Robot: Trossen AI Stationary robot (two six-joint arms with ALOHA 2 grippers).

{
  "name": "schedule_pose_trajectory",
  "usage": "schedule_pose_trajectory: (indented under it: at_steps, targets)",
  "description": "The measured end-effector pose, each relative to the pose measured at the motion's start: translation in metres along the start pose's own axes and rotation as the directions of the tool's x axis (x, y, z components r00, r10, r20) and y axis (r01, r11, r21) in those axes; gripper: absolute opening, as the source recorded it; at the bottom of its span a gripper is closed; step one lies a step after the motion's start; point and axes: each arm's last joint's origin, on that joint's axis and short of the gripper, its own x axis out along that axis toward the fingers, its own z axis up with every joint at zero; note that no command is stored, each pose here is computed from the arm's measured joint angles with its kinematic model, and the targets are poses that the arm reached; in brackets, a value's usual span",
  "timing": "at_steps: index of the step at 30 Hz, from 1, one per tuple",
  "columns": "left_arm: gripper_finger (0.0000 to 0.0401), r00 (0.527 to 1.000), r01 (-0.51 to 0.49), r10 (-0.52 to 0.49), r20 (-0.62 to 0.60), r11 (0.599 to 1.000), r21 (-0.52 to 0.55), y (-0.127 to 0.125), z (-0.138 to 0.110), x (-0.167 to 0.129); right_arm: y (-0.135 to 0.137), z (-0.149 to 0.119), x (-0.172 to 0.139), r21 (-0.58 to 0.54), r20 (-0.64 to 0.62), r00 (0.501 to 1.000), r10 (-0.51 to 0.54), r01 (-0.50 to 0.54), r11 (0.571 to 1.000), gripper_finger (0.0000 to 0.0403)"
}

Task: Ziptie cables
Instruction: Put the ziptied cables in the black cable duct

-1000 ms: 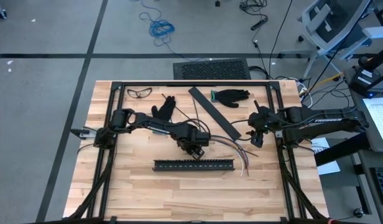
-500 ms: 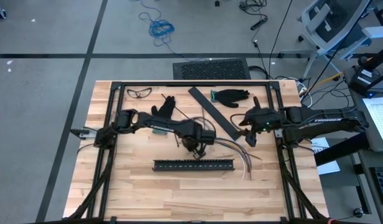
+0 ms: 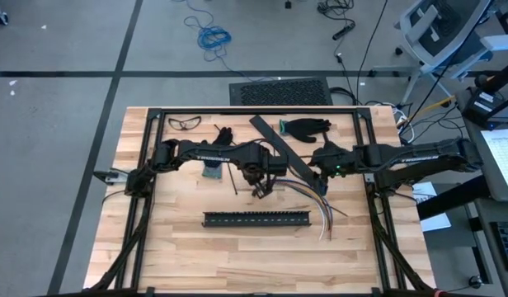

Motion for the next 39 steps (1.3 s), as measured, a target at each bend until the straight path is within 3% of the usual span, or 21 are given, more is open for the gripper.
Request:
schedule_pose_trajectory:
  at_steps: [7, 10, 16, 23, 28, 39]
  targets:
    - [0.0020, 0.994, 0.049, -0.053, 0.094, 0.998, 0.046, -0.017, 0.002, 0.006, -0.001, -0.001, -0.004, 0.026, 0.006, 1.000, -0.001, 0.001, 1.000, 0.0192]
    - [0.0055, 0.998, 0.032, -0.035, 0.056, 0.998, 0.057, -0.024, -0.009, 0.017, -0.005, -0.002, -0.012, 0.034, 0.019, 1.000, -0.002, 0.001, 0.999, 0.0192]
    - [0.0144, 0.998, 0.056, -0.057, -0.007, 0.998, -0.039, -0.034, -0.025, 0.047, -0.011, -0.006, -0.023, 0.045, 0.017, 1.000, -0.012, 0.011, 0.999, 0.0192]
    - [0.0221, 0.990, 0.128, -0.122, 0.065, 0.987, -0.100, -0.035, -0.015, 0.049, -0.013, -0.007, -0.024, 0.052, -0.002, 1.000, -0.006, 0.007, 0.999, 0.0192]
    - [0.0235, 0.993, 0.114, -0.108, 0.055, 0.985, -0.129, -0.025, -0.009, 0.060, -0.013, -0.008, -0.024, 0.051, -0.013, 1.000, 0.005, -0.004, 0.999, 0.0192]
    - [0.0234, 0.976, 0.217, -0.212, 0.047, 0.956, -0.196, -0.015, -0.018, 0.103, -0.013, -0.008, -0.024, 0.052, -0.007, 1.000, 0.006, -0.005, 0.999, 0.0192]
